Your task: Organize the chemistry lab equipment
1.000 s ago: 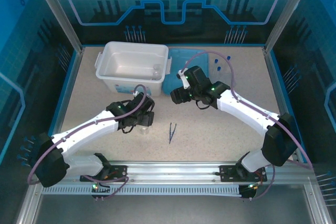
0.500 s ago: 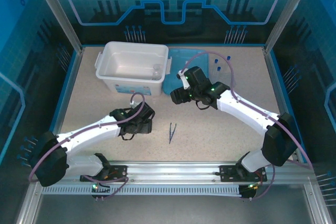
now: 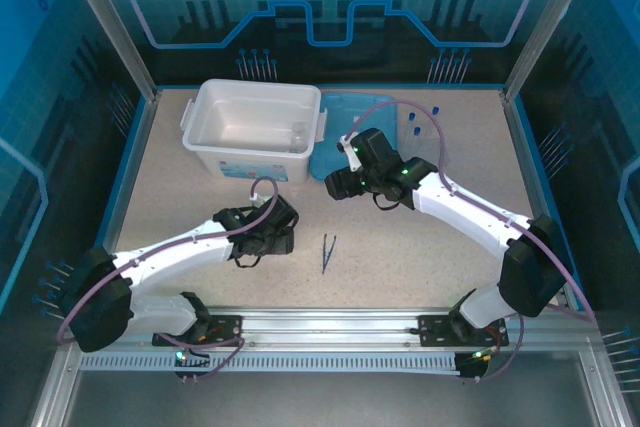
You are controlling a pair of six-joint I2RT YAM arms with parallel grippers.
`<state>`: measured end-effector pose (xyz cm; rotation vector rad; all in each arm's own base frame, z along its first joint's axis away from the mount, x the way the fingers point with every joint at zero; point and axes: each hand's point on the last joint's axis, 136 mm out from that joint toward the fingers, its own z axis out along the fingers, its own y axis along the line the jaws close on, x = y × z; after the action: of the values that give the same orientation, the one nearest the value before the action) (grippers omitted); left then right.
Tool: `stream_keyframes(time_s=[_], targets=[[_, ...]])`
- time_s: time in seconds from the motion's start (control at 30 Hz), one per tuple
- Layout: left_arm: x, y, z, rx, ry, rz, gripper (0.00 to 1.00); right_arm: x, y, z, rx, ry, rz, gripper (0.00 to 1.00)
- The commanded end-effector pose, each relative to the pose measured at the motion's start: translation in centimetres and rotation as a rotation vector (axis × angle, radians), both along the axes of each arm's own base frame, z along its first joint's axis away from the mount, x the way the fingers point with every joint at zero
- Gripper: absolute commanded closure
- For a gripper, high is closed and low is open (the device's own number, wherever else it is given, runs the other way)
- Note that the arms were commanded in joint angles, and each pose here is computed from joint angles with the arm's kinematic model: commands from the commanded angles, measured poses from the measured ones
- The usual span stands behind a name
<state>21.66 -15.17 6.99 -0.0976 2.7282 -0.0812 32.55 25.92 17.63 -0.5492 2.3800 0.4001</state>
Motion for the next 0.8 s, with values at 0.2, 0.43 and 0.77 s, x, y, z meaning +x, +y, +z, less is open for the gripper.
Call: stream_keyframes(time_s=[0.2,0.43,0.77], targets=[[-0.45,-0.12,-1.07,0.002,0.029,0.017,0.29,-0.31,0.42,-0.62,-0.005,0.006,0.008,0.24],[-0.31,-0.33,-1.37,0.006,0.035,0.016,0.32,-0.25,0.34,-0.77,-0.007,0.007,0.007,0.23],[-0.21,-0.37,-1.39,0.012,0.036,0.013,0.38,-0.26,0.36,-0.76,-0.003,0.009,0.009,0.25]])
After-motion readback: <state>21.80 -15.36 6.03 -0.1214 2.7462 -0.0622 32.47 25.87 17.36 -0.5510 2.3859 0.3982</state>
